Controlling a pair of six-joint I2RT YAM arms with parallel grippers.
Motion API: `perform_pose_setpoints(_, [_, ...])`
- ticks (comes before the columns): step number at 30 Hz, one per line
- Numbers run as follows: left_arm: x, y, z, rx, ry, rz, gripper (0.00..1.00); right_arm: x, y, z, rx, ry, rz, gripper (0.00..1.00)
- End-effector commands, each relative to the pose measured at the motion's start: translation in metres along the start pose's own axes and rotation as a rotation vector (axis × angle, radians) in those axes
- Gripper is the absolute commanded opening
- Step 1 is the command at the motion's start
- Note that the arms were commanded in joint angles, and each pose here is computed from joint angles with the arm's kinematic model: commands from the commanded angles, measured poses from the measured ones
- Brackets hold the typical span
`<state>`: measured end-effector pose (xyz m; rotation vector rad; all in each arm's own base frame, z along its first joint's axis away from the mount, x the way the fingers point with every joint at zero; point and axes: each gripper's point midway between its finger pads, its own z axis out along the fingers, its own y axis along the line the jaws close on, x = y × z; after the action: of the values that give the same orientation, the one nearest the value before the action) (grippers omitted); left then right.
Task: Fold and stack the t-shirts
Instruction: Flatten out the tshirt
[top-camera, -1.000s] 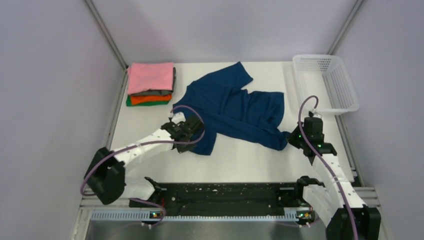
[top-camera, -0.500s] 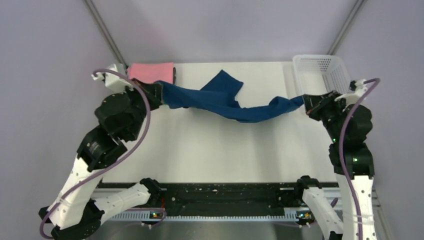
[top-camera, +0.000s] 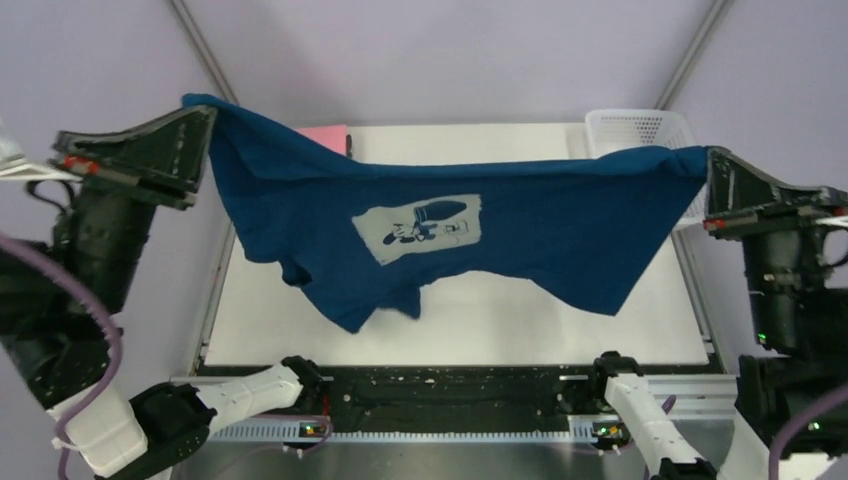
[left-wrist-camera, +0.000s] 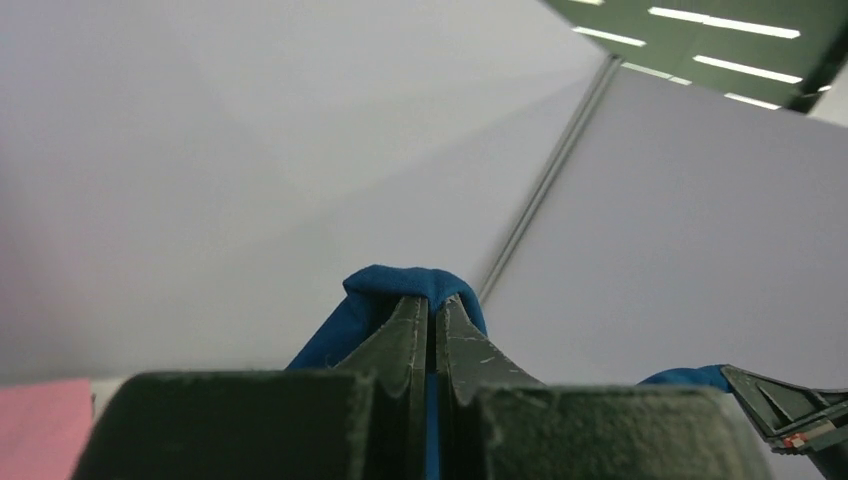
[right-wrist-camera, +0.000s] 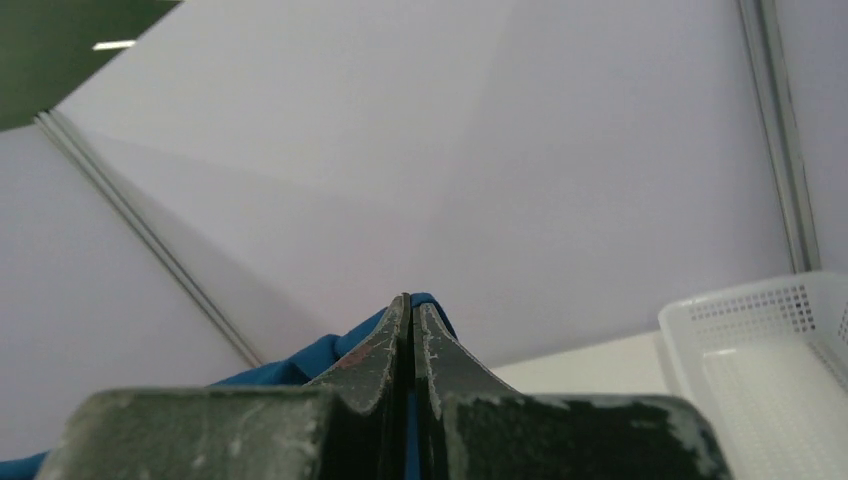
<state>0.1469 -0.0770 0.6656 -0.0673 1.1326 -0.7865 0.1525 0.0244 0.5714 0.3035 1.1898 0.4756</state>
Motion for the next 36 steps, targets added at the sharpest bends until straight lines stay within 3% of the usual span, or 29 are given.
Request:
perform_pose_setpoints(1, [-0.039,-0.037,-0.016,0.191,-0.076,0.014,0.00,-0.045,0.011,-0.026,0.007,-0.126,-0.049,0.00])
perform_pose_setpoints(8, [-0.066,-0.037,-0.016,0.174,-0.168,0.014,0.00,-0.065,0.008,-0.043,0.048,-0.203,-0.065,0.00])
perform_pose_setpoints(12, [-0.036,-0.012,0.016,0.032,-0.138,0.052,0.00,-0.052,-0.012,-0.033,0.127,-0.181,-0.065,0.00])
perform_pose_setpoints(16, [0.015,0.035,0.062,-0.235,-0.080,0.129,0.00,-0.016,-0.046,-0.014,0.240,-0.124,-0.021,0.00])
perform_pose_setpoints(19, [0.067,0.071,0.092,-0.418,-0.008,0.245,0.00,0.040,-0.079,0.012,0.317,0.010,-0.036,0.00])
perform_pose_setpoints(22, [0.143,0.116,0.117,-0.523,0.121,0.303,0.00,0.106,-0.121,0.030,0.420,0.144,-0.038,0.00])
perform_pose_setpoints(27, [0.305,0.254,0.131,-0.652,0.410,0.186,0.00,0.247,-0.197,0.049,0.531,0.321,0.029,0.00])
perform_pose_setpoints(32, [0.447,0.341,0.128,-0.656,0.685,0.018,0.00,0.345,-0.246,0.069,0.562,0.468,0.016,0.00])
perform_pose_setpoints(36, [0.504,0.375,0.120,-0.665,0.840,-0.103,0.00,0.385,-0.263,0.082,0.542,0.507,0.009,0.00])
